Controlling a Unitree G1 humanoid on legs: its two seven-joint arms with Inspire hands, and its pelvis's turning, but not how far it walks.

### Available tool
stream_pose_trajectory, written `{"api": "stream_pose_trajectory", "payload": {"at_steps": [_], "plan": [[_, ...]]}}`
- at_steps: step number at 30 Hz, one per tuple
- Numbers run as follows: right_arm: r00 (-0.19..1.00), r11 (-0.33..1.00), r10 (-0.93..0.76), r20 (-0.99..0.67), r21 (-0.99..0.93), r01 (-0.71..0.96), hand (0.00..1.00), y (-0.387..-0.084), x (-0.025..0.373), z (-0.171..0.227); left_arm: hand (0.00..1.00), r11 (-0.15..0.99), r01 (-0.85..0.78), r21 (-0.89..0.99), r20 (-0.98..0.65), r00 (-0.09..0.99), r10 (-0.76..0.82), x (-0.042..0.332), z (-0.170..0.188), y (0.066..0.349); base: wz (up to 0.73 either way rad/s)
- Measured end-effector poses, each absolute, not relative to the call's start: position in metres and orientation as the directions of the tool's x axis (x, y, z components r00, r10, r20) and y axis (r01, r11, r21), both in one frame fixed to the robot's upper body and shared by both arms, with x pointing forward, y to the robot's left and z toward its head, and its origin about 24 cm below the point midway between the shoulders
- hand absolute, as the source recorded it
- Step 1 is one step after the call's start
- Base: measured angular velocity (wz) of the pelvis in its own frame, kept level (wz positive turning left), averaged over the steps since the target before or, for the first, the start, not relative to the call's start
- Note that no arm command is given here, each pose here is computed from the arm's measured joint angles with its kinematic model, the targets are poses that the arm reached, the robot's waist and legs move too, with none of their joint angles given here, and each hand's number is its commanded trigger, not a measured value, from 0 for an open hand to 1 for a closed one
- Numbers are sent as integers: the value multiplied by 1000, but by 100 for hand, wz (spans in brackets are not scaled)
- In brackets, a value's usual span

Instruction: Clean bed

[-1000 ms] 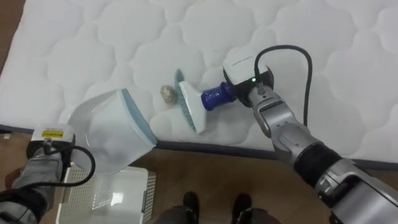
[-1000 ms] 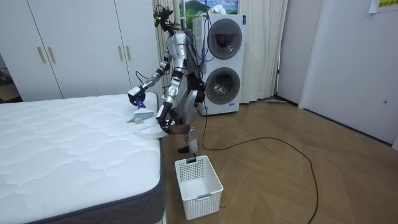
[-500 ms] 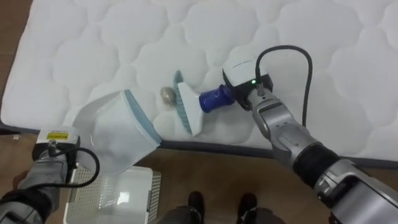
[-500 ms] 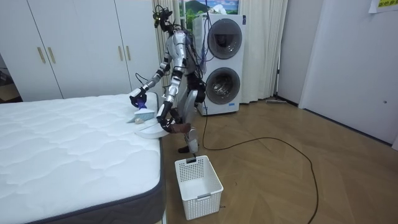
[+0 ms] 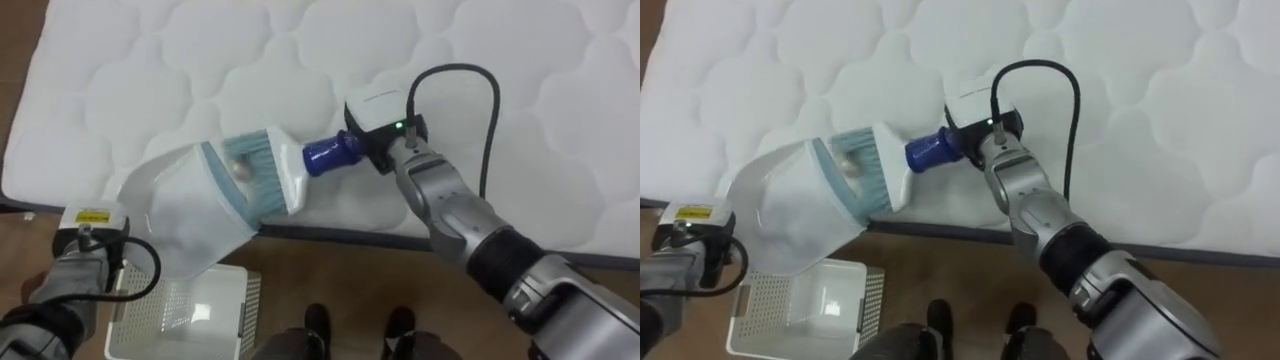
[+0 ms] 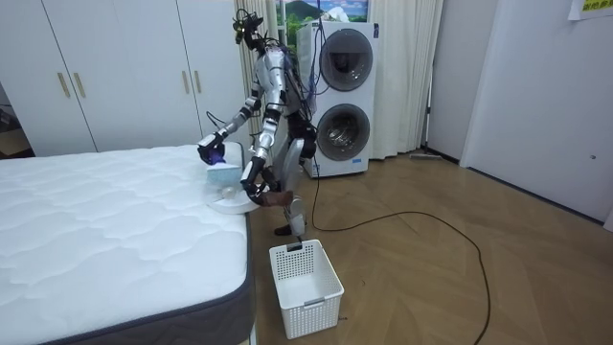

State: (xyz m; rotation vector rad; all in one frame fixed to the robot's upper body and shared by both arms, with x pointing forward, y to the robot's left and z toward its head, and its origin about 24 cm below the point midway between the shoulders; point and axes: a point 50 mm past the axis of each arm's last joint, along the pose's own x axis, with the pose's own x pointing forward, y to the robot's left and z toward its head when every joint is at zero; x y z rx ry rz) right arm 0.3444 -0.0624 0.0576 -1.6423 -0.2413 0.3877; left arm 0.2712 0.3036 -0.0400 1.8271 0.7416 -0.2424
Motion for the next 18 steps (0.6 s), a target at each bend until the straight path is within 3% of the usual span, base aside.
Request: {"api": "stream_pose_trajectory", "payload": {"at_steps": [9,18], "plan": [[807,-25,577,-123,-991,-134,100,-13,324,73,100,-202,592,780,-510,789,342,269,-46,298,2],[726,-83,655,-208,-975,-206,100,0,314,68,100,-184,592,785,-523,792,315,264,-51,297,0]]}}
